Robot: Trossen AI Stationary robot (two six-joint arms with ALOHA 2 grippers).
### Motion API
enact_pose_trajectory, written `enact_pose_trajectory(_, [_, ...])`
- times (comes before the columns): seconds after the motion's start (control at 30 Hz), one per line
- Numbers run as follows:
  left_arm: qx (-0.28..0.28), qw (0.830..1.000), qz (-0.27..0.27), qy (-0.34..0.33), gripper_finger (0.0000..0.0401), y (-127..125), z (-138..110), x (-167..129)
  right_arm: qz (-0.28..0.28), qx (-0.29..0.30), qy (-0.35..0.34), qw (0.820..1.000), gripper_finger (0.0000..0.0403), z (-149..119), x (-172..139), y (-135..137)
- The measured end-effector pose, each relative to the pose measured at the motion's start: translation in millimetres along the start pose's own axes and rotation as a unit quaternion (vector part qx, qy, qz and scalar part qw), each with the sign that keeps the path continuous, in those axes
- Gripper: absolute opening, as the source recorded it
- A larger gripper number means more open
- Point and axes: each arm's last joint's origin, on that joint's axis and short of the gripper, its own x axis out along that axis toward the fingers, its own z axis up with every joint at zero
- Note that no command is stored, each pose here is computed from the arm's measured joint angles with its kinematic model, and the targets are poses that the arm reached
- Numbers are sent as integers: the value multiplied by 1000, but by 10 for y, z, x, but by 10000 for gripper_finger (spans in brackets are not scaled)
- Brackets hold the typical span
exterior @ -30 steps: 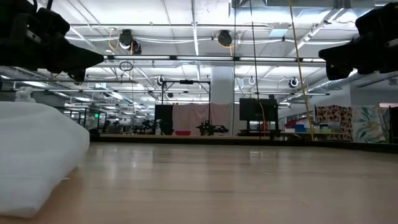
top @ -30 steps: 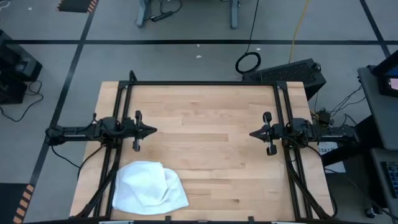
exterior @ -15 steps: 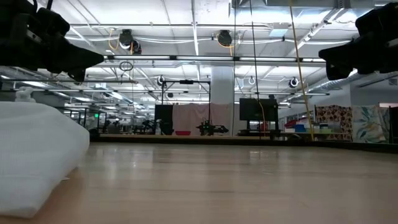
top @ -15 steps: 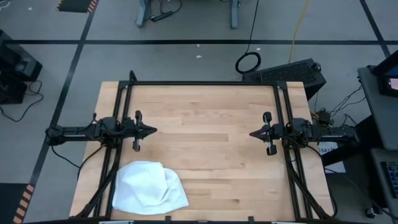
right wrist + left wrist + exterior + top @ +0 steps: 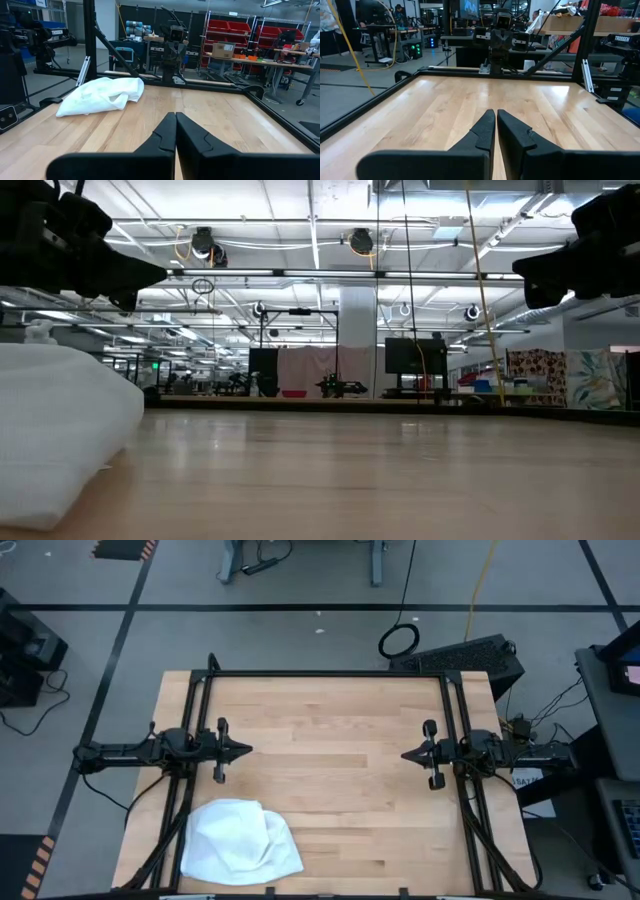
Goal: Roll towel
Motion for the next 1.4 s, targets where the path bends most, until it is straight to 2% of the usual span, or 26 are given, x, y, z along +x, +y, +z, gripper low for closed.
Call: enact_pose_trajectory(1.4, [-1, 1000, 1, -7, 27, 0, 13, 0, 0, 0, 0, 1000, 0, 1, 0, 0])
